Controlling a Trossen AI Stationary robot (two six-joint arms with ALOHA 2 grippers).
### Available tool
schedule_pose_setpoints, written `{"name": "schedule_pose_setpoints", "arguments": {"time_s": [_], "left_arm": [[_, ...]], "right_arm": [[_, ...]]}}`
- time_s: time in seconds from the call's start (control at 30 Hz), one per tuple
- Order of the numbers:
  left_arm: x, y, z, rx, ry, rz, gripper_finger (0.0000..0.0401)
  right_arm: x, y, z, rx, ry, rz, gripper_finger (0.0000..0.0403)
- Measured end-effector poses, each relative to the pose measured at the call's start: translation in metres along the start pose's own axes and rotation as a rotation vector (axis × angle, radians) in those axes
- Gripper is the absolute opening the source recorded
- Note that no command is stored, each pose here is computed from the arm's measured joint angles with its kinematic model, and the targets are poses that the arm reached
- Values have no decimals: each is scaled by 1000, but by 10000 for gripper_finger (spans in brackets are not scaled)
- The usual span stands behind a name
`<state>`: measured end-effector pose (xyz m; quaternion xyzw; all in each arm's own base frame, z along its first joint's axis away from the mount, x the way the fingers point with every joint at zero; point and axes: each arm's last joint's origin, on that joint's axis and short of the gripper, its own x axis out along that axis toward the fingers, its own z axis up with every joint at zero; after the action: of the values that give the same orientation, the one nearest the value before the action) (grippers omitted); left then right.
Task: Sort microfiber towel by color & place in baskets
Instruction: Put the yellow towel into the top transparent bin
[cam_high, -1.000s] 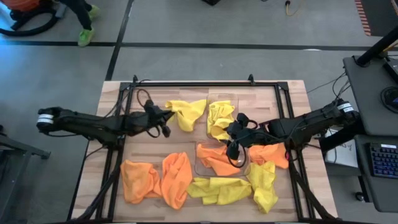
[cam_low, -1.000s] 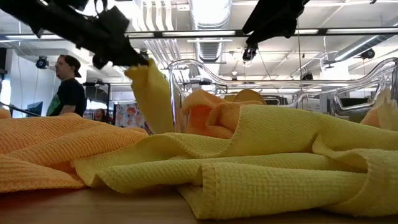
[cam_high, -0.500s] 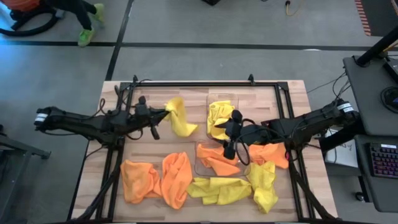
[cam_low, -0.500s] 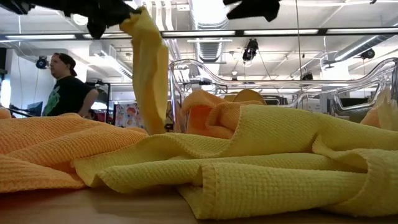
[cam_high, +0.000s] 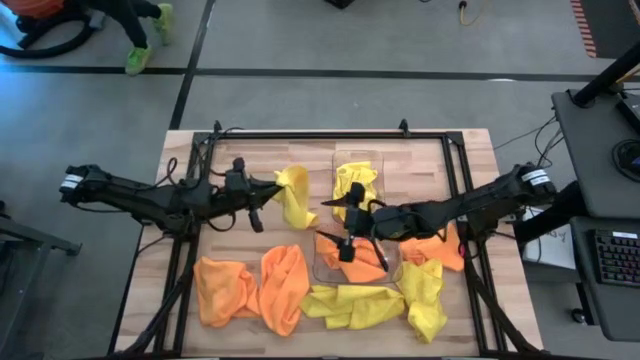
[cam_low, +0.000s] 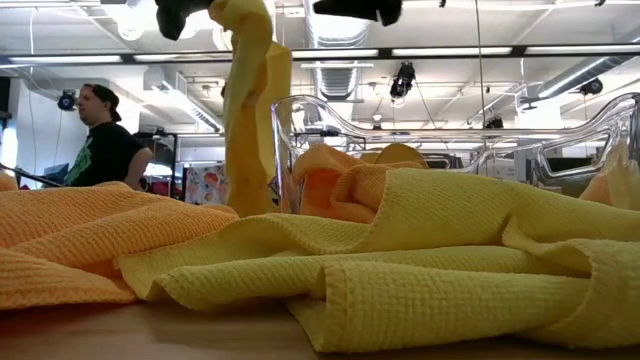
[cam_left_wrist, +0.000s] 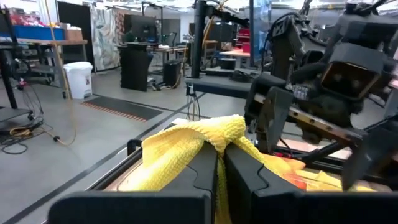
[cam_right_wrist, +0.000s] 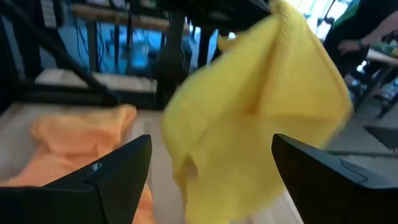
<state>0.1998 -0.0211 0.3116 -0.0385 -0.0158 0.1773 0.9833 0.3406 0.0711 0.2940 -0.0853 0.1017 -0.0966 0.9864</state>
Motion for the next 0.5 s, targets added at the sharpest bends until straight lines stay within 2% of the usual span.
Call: {"name": "schedule_pose_setpoints", "arguments": {"time_s": [0.17,0.27,0.5], "left_arm": [[11,-5,3,16,21,69,0],[18,-8,4,30,37,107,0],[24,-17,9,64,67,93,0]], "right_arm": [[20,10,-4,61,-126,-14,329],[30,14,-14,86,-118,-44,329],[45,15,-34,90,-50,-206,322]]}}
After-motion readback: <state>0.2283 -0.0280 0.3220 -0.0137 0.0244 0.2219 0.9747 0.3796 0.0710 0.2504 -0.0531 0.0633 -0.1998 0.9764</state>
